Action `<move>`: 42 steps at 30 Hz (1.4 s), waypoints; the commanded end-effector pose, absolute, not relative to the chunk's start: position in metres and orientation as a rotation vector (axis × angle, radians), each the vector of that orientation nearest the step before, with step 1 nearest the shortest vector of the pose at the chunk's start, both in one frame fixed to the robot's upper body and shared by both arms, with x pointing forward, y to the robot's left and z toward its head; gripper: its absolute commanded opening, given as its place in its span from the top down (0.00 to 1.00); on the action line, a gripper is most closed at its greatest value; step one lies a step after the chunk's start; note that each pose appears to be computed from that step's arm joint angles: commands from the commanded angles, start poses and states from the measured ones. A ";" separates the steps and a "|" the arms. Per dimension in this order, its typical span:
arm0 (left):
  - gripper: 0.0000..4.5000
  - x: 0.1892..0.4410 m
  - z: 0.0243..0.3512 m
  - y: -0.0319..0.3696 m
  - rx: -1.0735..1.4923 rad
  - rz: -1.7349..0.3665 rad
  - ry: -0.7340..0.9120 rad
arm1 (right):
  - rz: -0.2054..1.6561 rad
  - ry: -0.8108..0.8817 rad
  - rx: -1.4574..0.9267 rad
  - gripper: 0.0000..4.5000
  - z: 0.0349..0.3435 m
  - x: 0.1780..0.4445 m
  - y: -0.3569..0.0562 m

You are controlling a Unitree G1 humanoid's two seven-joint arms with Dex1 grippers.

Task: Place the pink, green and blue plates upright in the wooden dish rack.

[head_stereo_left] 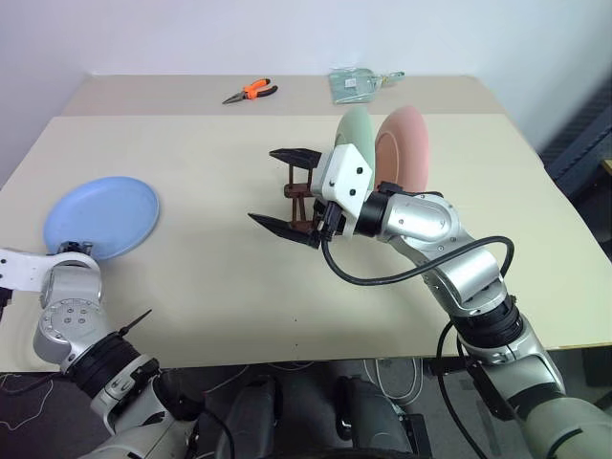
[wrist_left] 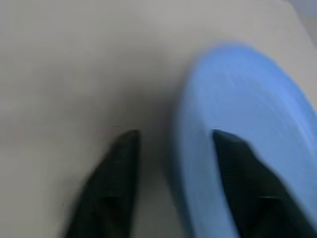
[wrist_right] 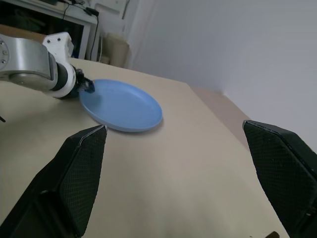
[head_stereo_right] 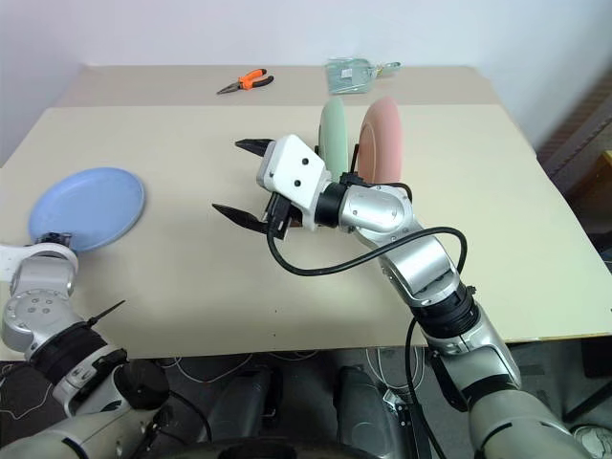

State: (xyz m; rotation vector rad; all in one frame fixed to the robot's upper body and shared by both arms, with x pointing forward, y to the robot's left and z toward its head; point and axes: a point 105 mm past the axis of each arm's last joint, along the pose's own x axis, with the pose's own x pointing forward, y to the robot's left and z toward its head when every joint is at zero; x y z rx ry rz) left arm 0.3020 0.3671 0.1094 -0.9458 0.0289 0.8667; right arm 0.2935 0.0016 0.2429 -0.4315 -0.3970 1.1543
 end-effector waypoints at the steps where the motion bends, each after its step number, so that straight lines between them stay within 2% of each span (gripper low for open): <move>1: 0.98 0.311 0.123 0.362 -0.943 0.780 -0.007 | 1.139 -0.446 -0.422 0.00 0.254 0.289 -0.002; 3: 0.99 0.320 0.132 0.356 -0.928 0.713 -0.026 | 1.137 -0.438 -0.414 0.00 0.254 0.289 -0.003; 5: 0.99 0.331 0.155 0.346 -0.843 0.597 -0.090 | 1.134 -0.434 -0.420 0.00 0.254 0.289 -0.004; 6: 0.99 0.337 0.176 0.336 -0.756 0.511 -0.151 | 1.123 -0.445 -0.452 0.00 0.255 0.289 -0.004; 9: 0.99 0.352 0.237 0.283 -0.538 0.195 -0.309 | 1.079 -0.509 -0.600 0.00 0.258 0.292 -0.003; 12: 0.99 0.352 0.267 0.236 -0.457 -0.047 -0.381 | 1.026 -0.566 -0.794 0.00 0.255 0.300 0.001; 15: 0.99 0.347 0.284 0.197 -0.420 -0.234 -0.401 | 0.902 -0.627 -1.057 0.00 0.252 0.322 0.003; 21: 0.99 0.338 0.295 0.177 -0.480 -0.360 -0.424 | 0.819 -0.698 -1.300 0.00 0.244 0.344 0.015; 24: 1.00 0.338 0.291 0.177 -0.476 -0.358 -0.410 | 0.798 -0.699 -1.331 0.19 0.241 0.350 0.016; 26: 1.00 0.339 0.288 0.179 -0.470 -0.348 -0.402 | 0.789 -0.709 -1.331 0.42 0.242 0.350 0.016; 27: 1.00 0.339 0.288 0.180 -0.478 -0.349 -0.402 | 0.788 -0.713 -1.334 0.51 0.242 0.350 0.016; 29: 0.84 0.337 0.290 0.180 -0.492 -0.364 -0.419 | 0.786 -0.726 -1.343 0.77 0.241 0.348 0.016; 31: 0.69 0.337 0.295 0.187 -0.524 -0.335 -0.449 | 0.777 -0.745 -1.356 0.97 0.241 0.347 0.017; 34: 0.36 0.336 0.311 0.215 -0.635 -0.241 -0.569 | 0.758 -0.771 -1.364 0.97 0.244 0.347 0.018; 37: 0.36 0.332 0.313 0.261 -0.739 -0.077 -0.675 | 0.735 -0.794 -1.329 0.97 0.250 0.345 0.017; 40: 0.36 0.335 0.283 0.293 -0.374 0.127 -0.584 | 0.728 -0.836 -1.109 0.97 0.273 0.336 0.006; 42: 0.36 0.338 0.259 0.294 -0.136 0.153 -0.495 | 0.749 -0.874 -0.926 0.97 0.290 0.324 -0.001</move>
